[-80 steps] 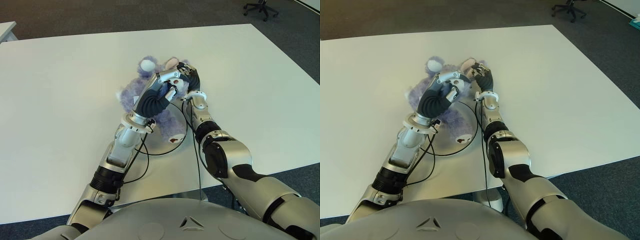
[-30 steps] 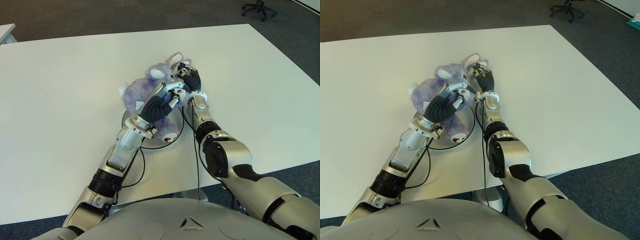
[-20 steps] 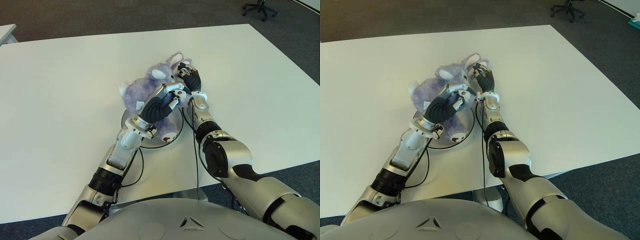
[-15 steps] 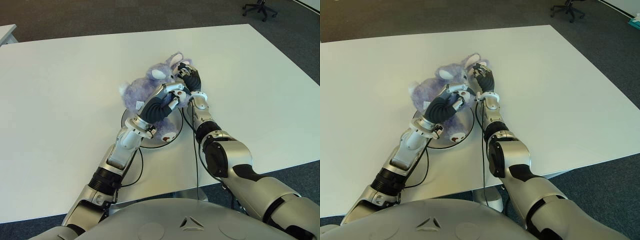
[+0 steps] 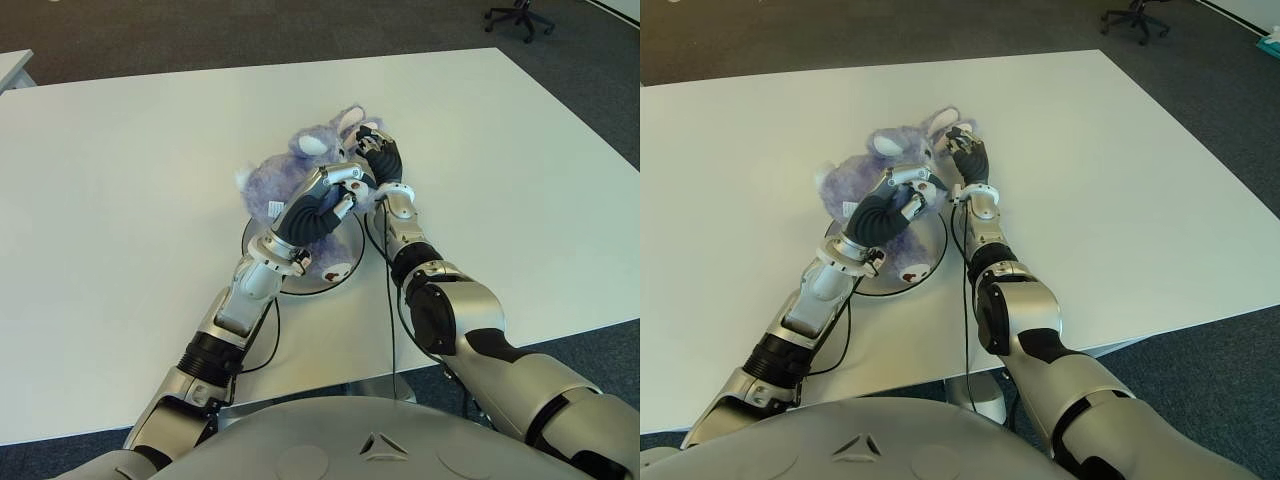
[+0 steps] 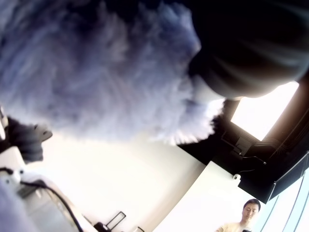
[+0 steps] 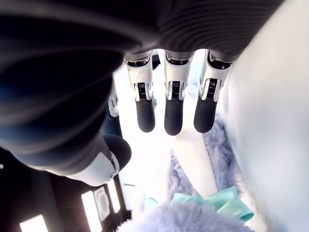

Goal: Put the doll into the plate.

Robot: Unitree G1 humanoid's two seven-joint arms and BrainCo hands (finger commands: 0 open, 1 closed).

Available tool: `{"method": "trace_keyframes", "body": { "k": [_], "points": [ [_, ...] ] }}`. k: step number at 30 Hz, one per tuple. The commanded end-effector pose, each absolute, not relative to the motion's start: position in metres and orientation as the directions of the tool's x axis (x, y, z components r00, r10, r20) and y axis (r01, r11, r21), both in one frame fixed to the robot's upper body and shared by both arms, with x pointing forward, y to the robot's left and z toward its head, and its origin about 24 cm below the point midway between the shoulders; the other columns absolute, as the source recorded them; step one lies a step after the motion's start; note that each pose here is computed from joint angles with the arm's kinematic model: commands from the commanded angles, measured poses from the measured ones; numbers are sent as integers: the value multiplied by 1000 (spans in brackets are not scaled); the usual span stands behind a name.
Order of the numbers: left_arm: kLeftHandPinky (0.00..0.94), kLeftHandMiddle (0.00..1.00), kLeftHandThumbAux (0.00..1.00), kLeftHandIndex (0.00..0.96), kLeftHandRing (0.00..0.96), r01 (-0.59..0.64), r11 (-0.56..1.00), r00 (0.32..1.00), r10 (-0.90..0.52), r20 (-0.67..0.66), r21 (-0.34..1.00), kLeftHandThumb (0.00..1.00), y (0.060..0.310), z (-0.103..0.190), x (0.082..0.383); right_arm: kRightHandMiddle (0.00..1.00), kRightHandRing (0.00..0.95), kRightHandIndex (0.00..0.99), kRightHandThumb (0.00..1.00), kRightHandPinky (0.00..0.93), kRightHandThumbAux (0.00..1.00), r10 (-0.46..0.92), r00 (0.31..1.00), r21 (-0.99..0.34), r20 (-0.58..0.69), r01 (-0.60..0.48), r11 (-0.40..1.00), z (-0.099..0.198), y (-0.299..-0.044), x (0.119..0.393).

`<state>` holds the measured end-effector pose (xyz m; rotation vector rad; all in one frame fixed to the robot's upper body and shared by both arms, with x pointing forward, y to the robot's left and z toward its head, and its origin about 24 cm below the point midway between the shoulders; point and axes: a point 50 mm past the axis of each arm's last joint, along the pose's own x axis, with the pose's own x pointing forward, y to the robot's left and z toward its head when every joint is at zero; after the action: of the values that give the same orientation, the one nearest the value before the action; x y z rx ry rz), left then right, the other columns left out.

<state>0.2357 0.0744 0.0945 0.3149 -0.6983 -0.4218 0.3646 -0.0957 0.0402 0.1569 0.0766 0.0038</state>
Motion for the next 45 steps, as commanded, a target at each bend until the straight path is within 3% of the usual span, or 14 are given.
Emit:
{"method": "trace_keyframes", "body": {
  "k": [1,5,7,8,16,30,38,45],
  "points": [
    [380,481,615,272,425,285,869,781,-455,427,404,932,81,56,225,184,178,398,699,221,738,10,935,177,-354,57,983,-24,-93,326],
    [380,479,614,258,407,288,870,780,-455,430,399,934,80,56,225,181,177,398,698,218,738,10,935,175,-355,56,983,-24,-93,327],
    [379,425,406,252,397,291,872,780,-454,431,394,669,80,56,225,180,176,398,697,220,738,9,936,172,-353,55,983,-23,-93,327],
    [378,417,384,251,395,292,873,780,-454,431,391,641,80,56,225,180,175,398,697,221,738,9,936,171,-352,55,984,-23,-93,327],
    [356,383,392,239,374,296,876,781,-451,433,380,651,80,55,225,187,179,398,698,224,738,5,939,161,-343,53,985,-22,-92,327],
    [299,303,409,121,310,289,876,781,-449,434,387,594,80,54,225,186,193,398,691,256,739,0,941,135,-339,48,990,-21,-93,328],
    [284,287,403,84,295,283,877,780,-446,440,387,587,80,54,226,185,187,397,689,228,740,3,942,127,-335,42,991,-20,-93,329],
    [200,227,389,45,226,287,871,776,-456,435,400,539,80,53,224,193,191,397,692,240,740,6,940,144,-341,46,989,-21,-93,329]
  ]
}}
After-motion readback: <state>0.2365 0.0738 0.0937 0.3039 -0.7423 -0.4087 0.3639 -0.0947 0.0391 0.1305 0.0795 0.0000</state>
